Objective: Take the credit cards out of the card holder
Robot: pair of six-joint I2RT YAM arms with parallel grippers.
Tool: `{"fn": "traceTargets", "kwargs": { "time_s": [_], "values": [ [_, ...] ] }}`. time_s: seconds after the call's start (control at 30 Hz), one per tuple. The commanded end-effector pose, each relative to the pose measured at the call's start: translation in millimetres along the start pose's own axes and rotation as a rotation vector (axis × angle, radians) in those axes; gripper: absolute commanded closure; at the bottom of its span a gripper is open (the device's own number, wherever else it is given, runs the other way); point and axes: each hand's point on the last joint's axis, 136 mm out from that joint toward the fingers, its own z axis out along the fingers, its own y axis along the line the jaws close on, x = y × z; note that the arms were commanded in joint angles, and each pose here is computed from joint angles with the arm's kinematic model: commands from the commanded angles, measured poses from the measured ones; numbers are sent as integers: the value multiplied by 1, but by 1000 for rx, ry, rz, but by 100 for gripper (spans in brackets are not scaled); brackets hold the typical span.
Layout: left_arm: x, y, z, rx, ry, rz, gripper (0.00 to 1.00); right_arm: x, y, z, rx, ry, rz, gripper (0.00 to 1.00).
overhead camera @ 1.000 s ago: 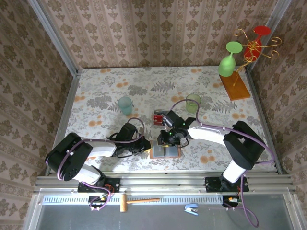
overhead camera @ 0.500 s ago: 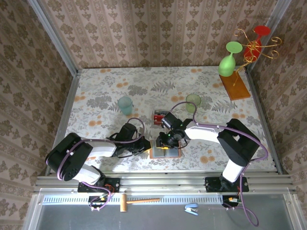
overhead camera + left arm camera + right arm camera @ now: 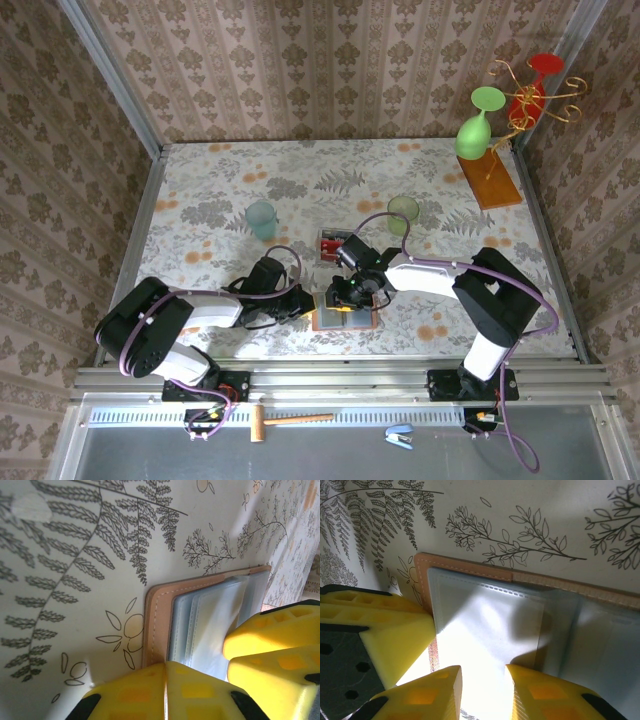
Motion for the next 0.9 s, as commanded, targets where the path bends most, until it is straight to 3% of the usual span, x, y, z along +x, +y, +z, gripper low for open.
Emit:
{"fn": "traceTargets", "kwargs": {
  "time_s": [0.0,0.87],
  "values": [
    [7,11,-1,-29,20,-14,90,6,-15,1,60,3,14,72],
    [4,3,-2,-29,22,-4,90,2,-22,-9,-2,-35,34,73]
  ]
}}
